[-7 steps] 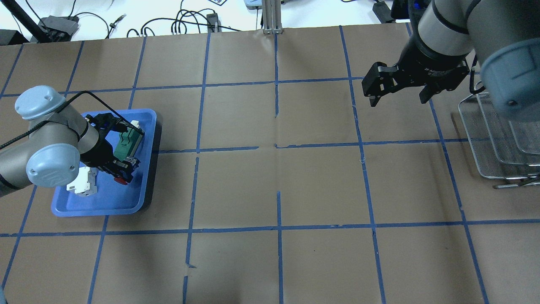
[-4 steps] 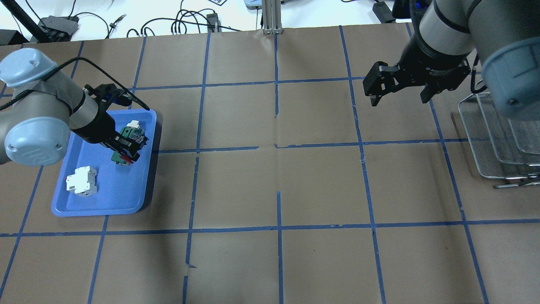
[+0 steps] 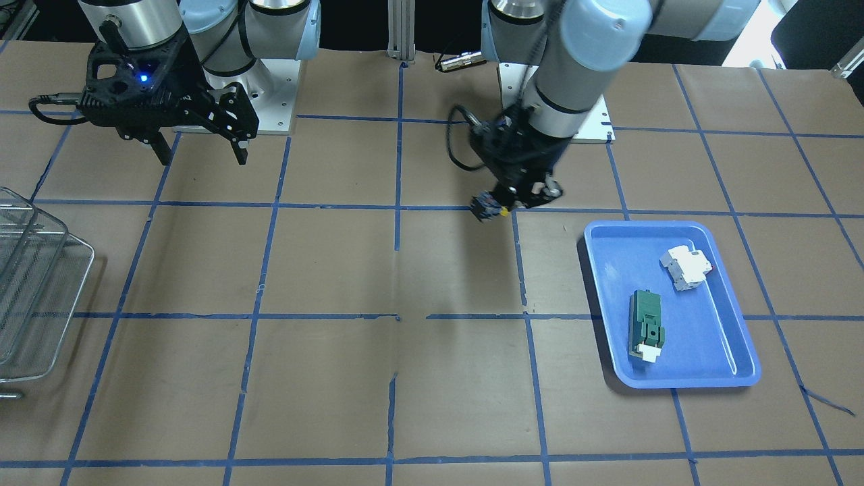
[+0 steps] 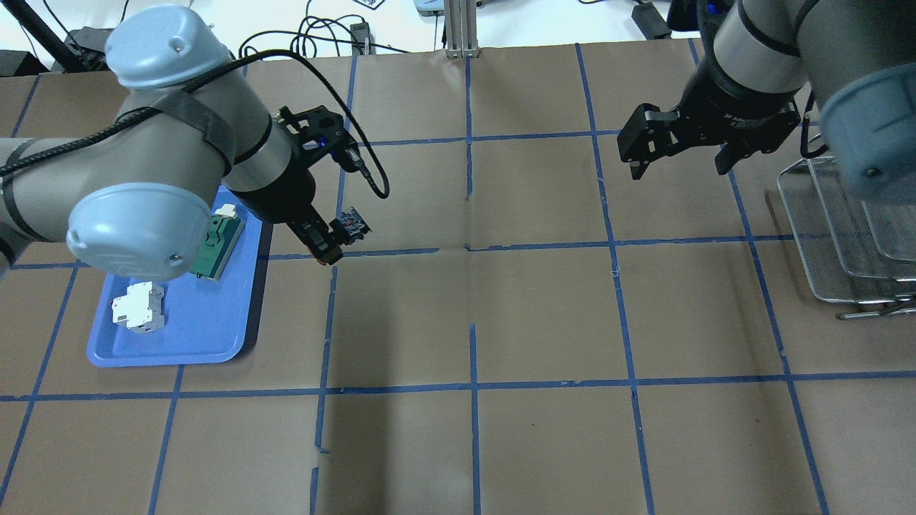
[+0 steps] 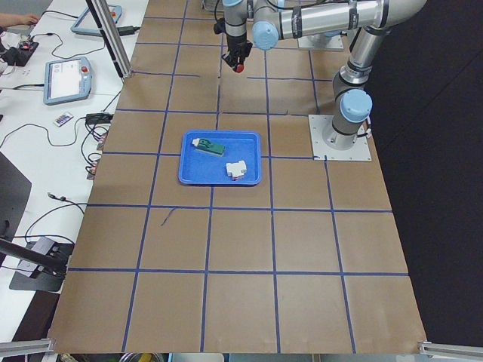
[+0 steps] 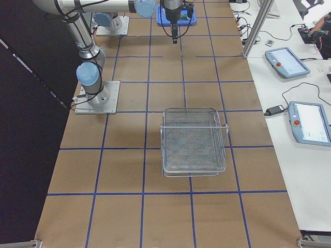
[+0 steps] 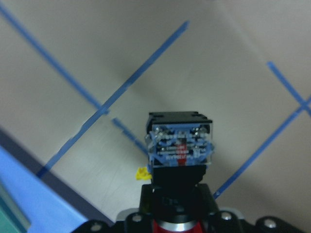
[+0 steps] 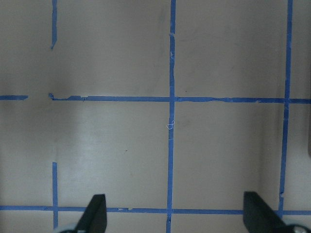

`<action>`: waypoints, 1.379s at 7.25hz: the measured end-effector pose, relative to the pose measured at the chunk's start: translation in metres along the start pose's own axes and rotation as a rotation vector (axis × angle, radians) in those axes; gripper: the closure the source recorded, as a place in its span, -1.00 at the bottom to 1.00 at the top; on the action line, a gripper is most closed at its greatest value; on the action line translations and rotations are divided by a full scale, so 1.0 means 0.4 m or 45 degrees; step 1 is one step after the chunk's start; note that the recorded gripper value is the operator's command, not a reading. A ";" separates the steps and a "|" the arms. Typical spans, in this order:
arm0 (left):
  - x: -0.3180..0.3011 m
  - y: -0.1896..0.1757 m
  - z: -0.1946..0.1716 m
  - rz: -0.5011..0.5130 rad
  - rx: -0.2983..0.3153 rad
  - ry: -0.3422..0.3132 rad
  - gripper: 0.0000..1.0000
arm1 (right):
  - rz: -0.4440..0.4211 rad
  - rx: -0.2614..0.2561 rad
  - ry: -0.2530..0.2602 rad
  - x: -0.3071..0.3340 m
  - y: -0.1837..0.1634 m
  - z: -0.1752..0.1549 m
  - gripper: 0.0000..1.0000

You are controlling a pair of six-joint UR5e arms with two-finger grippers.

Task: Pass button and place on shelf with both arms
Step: 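Lift the red push button and carry it toward the table center, then hold the button out with the left gripper while the right gripper approaches it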

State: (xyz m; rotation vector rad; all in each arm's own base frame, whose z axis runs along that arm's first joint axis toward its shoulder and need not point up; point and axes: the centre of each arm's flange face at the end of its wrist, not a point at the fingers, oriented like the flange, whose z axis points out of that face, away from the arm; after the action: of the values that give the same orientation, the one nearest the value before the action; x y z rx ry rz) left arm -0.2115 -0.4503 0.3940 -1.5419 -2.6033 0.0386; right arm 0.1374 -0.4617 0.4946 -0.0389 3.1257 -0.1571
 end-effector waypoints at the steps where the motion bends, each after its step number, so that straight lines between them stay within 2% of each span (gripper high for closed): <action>1: 0.066 -0.061 -0.001 0.178 0.050 0.007 1.00 | 0.001 0.000 0.000 0.001 0.000 0.000 -1.00; 2: 0.111 -0.119 -0.005 0.275 0.103 0.007 1.00 | 0.003 0.000 0.001 0.003 -0.001 0.000 -1.00; 4: 0.161 -0.219 -0.022 0.323 0.171 0.015 1.00 | -0.017 0.004 -0.004 0.023 -0.008 -0.001 -1.00; 6: 0.222 -0.290 -0.024 0.350 0.155 0.008 1.00 | -0.062 0.007 -0.045 0.110 -0.029 0.001 -1.00; 7: 0.235 -0.300 -0.031 0.364 0.133 -0.019 1.00 | -0.053 -0.003 -0.124 0.160 -0.035 0.006 -1.00; 8: 0.233 -0.300 -0.044 0.409 0.100 -0.052 1.00 | -0.029 -0.032 -0.243 0.205 -0.034 0.018 -1.00; 9: 0.218 -0.290 -0.064 0.480 0.044 -0.083 1.00 | -0.006 -0.075 -0.393 0.256 -0.025 0.036 -1.00; 10: 0.200 -0.285 -0.080 0.518 0.000 -0.090 1.00 | 0.043 -0.128 -0.583 0.326 -0.005 0.061 -1.00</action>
State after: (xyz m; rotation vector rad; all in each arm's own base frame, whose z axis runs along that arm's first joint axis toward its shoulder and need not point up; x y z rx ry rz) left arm -0.3455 -0.4363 0.4418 -2.0763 -2.2900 0.1301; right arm 0.0076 -0.4695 0.4690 -0.0191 2.6723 0.0102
